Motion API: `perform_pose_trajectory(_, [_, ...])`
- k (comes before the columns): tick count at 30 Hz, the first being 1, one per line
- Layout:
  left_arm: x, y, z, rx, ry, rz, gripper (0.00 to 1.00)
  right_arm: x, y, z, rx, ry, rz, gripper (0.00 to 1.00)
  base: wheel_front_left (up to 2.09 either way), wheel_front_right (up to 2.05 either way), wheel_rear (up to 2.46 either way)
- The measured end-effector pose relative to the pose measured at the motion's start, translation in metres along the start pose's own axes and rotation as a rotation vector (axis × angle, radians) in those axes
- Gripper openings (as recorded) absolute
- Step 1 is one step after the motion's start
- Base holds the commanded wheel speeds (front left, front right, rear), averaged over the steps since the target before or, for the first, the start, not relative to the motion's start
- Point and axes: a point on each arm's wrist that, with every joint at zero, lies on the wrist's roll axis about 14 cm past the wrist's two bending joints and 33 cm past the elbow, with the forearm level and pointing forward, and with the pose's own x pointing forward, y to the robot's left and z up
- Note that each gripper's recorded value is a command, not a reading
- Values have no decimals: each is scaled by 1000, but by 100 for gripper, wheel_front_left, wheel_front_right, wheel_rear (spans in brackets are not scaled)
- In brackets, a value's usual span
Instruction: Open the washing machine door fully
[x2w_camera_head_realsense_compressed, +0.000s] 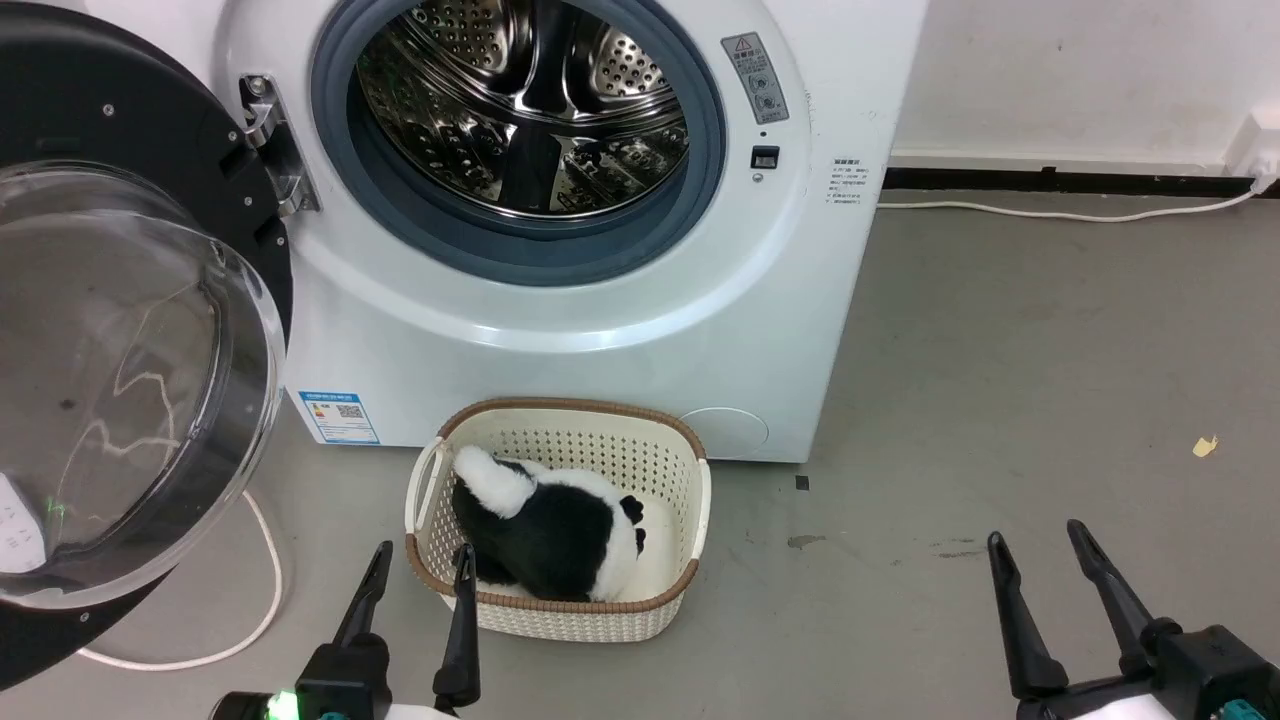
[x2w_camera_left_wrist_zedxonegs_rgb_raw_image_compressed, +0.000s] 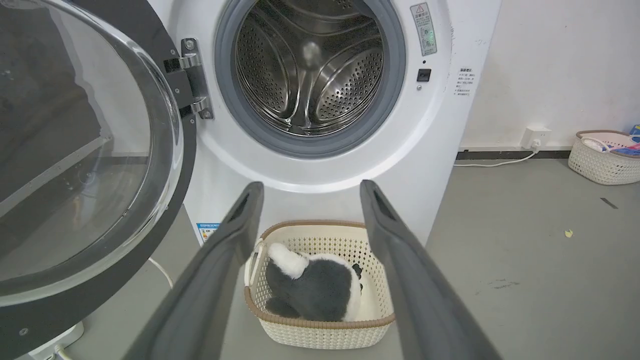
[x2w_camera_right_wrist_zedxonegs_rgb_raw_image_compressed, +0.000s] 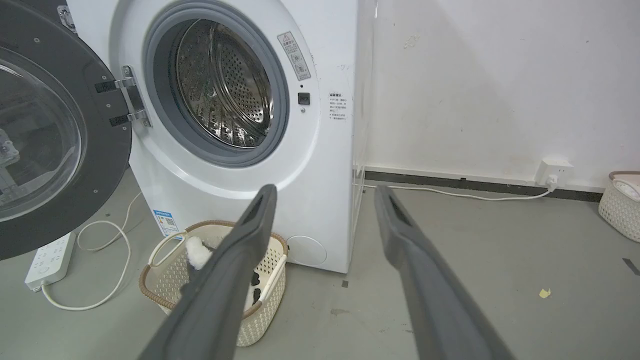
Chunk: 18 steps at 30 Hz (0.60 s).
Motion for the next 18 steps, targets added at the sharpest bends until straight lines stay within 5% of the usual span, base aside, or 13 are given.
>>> perform_pose_trajectory(14, [0, -2, 1, 0, 3, -1, 100, 1, 1, -1, -1, 4, 3, 100, 0, 0, 0])
perform_pose_trajectory(15, [0, -2, 1, 0, 5, -3, 0, 1, 1, -1, -1, 5, 3, 0, 0, 0, 0])
perform_pose_trajectory(18, [-1, -3, 0, -1, 7, -4, 0, 1, 1, -1, -2, 3, 3, 0, 0, 0, 0])
